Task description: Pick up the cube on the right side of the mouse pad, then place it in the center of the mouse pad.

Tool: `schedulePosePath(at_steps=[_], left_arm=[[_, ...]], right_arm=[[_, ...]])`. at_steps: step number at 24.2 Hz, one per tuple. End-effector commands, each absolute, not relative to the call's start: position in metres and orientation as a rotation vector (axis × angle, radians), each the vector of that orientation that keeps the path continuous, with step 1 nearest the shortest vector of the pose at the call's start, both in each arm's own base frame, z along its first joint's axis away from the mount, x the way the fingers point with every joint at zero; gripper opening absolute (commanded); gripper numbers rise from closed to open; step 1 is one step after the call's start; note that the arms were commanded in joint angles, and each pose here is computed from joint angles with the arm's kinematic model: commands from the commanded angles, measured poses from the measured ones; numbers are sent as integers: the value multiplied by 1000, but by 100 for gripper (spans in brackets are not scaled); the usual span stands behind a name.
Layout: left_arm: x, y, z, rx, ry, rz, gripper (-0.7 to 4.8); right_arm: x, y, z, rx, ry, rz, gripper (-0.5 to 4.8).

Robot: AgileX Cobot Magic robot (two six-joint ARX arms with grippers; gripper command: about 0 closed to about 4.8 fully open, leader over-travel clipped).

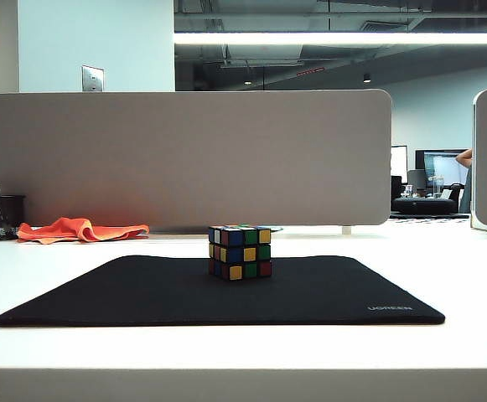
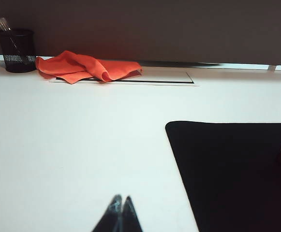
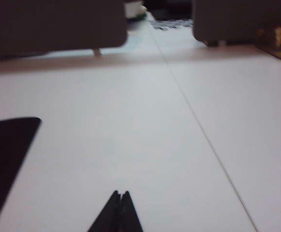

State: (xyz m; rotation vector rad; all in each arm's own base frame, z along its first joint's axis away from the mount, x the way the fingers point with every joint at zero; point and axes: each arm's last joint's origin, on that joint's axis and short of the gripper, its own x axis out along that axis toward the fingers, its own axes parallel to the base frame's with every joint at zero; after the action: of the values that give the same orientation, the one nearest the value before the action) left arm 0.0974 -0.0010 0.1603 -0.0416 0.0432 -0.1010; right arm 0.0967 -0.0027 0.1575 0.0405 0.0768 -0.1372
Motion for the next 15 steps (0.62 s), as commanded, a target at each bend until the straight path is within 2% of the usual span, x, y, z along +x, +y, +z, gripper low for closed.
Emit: schedulePosePath(at_steps=[1,3,12,15], left_arm=[[97,-1,162,-40,36,-105,-6],[97,-1,162,-36,35,-99,-6],[97,8,164,-33,10,223,-6],[97,9,167,-36,-23,238,-6]], right_arm=[[97,-2,167,50,-36,-112,0],[97,-2,172,54,-85,-111,0],[97,-1,173,53,-92,-68,0],[97,-1,172,53,-91,-66,0]])
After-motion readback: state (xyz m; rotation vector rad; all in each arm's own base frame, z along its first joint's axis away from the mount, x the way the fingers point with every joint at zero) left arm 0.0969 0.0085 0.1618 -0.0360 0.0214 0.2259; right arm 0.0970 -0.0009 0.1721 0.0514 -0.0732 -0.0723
